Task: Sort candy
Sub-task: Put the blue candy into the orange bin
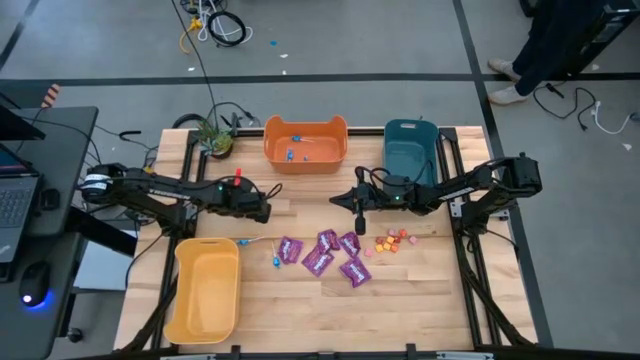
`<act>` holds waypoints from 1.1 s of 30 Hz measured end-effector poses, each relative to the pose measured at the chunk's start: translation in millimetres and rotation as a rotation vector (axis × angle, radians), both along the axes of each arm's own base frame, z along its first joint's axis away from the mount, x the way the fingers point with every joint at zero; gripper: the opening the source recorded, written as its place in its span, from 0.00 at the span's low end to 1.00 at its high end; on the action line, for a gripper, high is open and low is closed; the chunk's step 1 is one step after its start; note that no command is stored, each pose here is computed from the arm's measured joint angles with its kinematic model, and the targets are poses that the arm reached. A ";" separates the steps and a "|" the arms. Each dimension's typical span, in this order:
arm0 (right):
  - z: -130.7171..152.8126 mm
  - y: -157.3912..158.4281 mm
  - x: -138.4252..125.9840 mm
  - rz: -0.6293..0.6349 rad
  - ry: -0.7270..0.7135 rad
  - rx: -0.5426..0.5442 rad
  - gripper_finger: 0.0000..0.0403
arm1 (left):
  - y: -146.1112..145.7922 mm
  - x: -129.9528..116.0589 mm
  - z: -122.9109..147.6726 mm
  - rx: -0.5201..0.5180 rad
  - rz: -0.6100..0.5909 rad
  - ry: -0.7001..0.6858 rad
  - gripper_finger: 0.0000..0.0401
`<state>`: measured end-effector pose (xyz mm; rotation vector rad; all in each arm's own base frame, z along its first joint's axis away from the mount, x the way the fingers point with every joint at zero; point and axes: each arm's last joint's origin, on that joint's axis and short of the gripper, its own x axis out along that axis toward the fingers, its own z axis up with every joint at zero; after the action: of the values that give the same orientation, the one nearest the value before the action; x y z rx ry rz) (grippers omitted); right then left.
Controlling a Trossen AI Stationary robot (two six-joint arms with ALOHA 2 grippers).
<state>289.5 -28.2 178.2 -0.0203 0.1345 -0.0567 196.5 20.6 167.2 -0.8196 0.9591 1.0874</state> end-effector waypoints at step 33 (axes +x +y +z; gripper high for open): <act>-0.1 0.0 0.0 0.002 0.002 -0.015 0.00 | 2.7 -6.9 -18.2 0.101 -0.043 0.004 0.31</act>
<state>289.5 -28.2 178.1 -0.0350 0.1362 -0.0552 189.6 23.3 149.0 -0.7113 0.9139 1.0919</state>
